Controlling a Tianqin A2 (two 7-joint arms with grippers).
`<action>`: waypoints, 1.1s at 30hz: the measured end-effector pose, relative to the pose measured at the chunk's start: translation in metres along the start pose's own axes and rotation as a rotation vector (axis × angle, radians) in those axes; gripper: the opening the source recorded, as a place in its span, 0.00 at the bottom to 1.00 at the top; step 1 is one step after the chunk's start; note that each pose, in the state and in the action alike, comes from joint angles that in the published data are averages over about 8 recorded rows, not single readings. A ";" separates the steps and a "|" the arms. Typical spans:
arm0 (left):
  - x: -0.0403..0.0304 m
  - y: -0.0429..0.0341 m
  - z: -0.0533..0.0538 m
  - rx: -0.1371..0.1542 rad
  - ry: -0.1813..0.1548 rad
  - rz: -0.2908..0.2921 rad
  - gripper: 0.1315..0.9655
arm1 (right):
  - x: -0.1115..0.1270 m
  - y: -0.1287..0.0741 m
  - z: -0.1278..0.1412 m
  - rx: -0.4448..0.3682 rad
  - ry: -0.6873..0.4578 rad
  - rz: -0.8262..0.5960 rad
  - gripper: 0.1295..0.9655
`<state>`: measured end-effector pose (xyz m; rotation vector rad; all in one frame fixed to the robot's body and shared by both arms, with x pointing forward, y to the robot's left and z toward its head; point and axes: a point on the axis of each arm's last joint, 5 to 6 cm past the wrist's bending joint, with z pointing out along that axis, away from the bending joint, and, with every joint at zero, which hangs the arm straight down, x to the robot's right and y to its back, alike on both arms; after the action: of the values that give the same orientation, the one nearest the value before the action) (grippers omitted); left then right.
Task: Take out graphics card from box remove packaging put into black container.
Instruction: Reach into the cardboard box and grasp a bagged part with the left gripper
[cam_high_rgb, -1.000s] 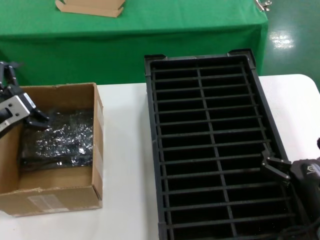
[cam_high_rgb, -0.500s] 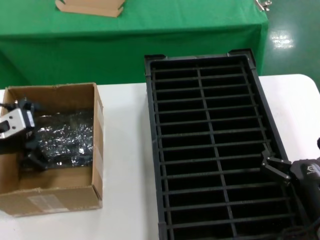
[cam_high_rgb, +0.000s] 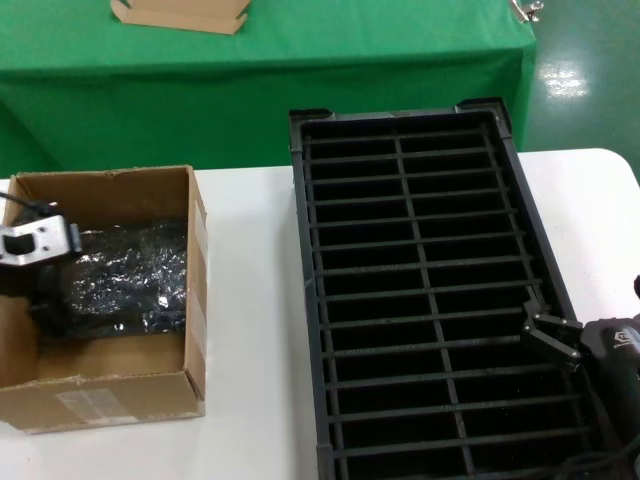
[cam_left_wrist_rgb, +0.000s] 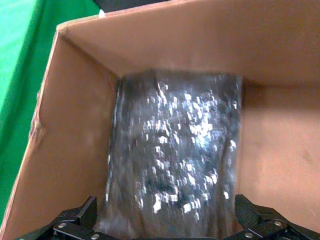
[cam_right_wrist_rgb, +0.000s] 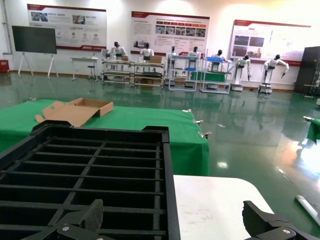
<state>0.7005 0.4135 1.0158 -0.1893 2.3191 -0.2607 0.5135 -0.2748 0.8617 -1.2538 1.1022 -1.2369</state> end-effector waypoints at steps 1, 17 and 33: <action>-0.0012 -0.0017 0.003 0.004 -0.004 0.003 1.00 | 0.000 0.000 0.000 0.000 0.000 0.000 1.00; 0.0063 -0.0113 0.041 0.022 0.030 0.048 1.00 | 0.000 0.000 0.000 0.000 0.000 0.000 1.00; 0.0101 -0.0059 0.045 -0.026 -0.016 0.055 1.00 | 0.000 0.000 0.000 0.000 0.000 0.000 1.00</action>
<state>0.7269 0.3998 0.9795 -0.1400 2.3090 -0.2012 0.5135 -0.2748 0.8617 -1.2538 1.1022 -1.2369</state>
